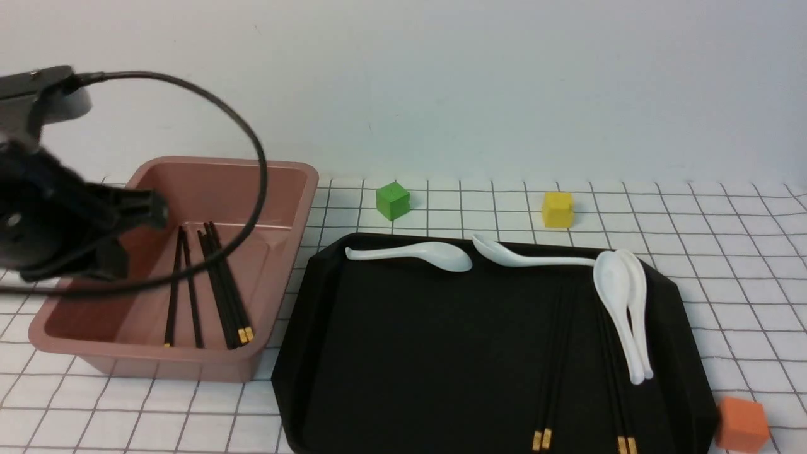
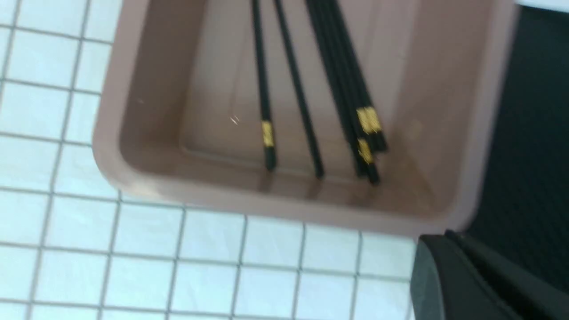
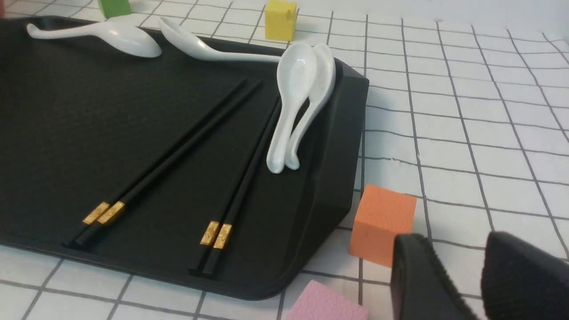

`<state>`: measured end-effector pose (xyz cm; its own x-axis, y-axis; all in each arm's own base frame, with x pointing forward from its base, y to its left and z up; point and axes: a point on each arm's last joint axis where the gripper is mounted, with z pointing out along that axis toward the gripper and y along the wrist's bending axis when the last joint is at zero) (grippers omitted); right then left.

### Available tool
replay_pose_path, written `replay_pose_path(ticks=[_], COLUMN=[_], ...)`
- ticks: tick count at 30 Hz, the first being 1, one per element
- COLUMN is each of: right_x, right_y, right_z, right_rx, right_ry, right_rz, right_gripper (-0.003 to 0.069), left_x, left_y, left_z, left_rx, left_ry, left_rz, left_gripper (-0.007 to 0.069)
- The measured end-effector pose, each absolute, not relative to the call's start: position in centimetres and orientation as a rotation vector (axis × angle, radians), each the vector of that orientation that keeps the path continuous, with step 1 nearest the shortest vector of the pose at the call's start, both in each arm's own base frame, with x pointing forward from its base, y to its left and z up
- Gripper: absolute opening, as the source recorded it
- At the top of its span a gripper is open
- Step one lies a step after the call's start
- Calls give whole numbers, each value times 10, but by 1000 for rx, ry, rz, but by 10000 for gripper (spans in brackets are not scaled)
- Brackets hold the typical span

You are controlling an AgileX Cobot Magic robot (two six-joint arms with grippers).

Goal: On white black tablecloth take chopsticks from black tray and put them in box.

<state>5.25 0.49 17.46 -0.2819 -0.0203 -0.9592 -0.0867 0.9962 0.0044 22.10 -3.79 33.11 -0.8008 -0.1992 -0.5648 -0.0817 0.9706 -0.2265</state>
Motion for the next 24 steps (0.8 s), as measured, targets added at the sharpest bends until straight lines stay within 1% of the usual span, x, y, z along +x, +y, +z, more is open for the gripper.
replay_pose_path(ticks=[2,4,5,6,9,12,16,24], right_x=[53,53,53,53,53,53,53,53], right_y=[5,5,5,5,5,5,5,5], right_z=[175,175,175,175,175,175,175,175], right_rx=[-78,-78,-78,-78,-78,-78,-78,-78], right_ry=[1856,1856,1856,1856,1856,1856,1856,1856], right_rz=[64,64,64,64,64,64,63,63], right_gripper=[240,240,240,240,240,240,240,240], left_x=[194,163,161,144,124,115,113,114], left_y=[-36,-36,-35,-35,-33,-32,-30,-31], left_z=[323,305,303,288,264,254,253,253], left_rx=[-192,-198,-199,-195,-177,-198,-250,-273], left_ry=[2408,2278,2268,2202,2144,2095,2026,2013], left_rz=[-314,-413,-413,-462,-484,-510,-548,-568], left_gripper=[-13,-13,-13,-13,-13,-13,-13,-13])
